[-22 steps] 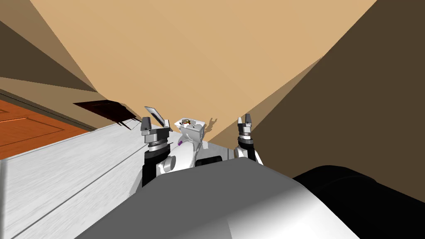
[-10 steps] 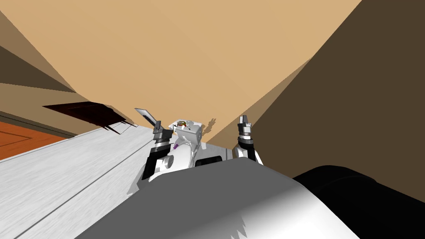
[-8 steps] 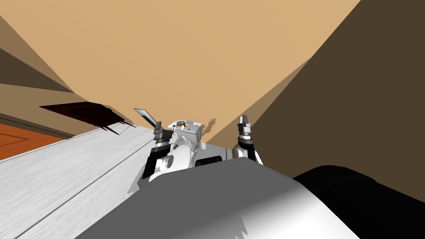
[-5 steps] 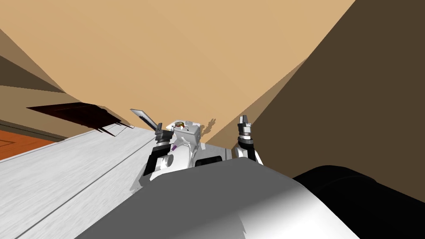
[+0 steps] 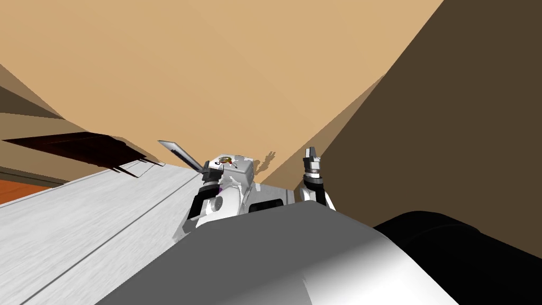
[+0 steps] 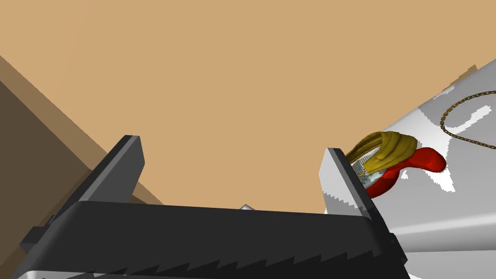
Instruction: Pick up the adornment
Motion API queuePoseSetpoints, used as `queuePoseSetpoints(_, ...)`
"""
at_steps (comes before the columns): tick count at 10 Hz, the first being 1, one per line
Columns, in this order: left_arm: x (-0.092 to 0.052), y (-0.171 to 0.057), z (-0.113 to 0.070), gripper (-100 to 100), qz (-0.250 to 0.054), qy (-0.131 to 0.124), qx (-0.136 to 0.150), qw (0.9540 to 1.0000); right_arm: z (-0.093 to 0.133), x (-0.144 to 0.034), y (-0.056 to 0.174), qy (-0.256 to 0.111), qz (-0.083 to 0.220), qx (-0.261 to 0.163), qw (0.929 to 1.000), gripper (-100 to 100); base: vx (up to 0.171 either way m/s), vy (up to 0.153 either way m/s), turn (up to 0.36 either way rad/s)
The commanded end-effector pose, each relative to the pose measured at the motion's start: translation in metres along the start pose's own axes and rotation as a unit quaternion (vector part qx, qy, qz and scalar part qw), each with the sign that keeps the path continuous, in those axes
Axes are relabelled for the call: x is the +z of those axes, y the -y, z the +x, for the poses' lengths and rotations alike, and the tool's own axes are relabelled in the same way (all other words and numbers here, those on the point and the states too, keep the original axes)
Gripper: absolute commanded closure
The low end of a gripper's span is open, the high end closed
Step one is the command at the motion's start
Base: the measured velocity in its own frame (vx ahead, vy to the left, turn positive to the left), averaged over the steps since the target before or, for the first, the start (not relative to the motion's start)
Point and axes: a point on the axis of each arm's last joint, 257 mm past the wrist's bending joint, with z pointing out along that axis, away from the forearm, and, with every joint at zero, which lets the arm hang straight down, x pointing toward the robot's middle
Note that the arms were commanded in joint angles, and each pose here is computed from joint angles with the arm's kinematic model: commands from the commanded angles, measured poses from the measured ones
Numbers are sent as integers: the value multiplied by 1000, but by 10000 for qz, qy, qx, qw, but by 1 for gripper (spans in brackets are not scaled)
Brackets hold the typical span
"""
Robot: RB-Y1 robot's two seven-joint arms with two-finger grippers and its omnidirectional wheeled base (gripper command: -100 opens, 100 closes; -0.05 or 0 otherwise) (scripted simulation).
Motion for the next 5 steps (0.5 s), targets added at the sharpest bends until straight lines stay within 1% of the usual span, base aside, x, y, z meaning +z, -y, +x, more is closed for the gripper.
queuePoseSetpoints(1, 1, -15, -16, -100, -180, 186, -224, 9994, 0, 0, 0, 0, 0, 0, 10000, 0, 19, -23, -65)
queuePoseSetpoints(3, 0, -33, -31, -100, -375, 408, -502, 9972, 0, 0, 0, 0, 0, 0, 10000, 0, 15, -26, -63)
queuePoseSetpoints(5, -2, -51, -43, -100, -549, 625, -785, 9934, 0, 0, 0, 0, 0, 0, 10000, 0, 16, -34, -45)
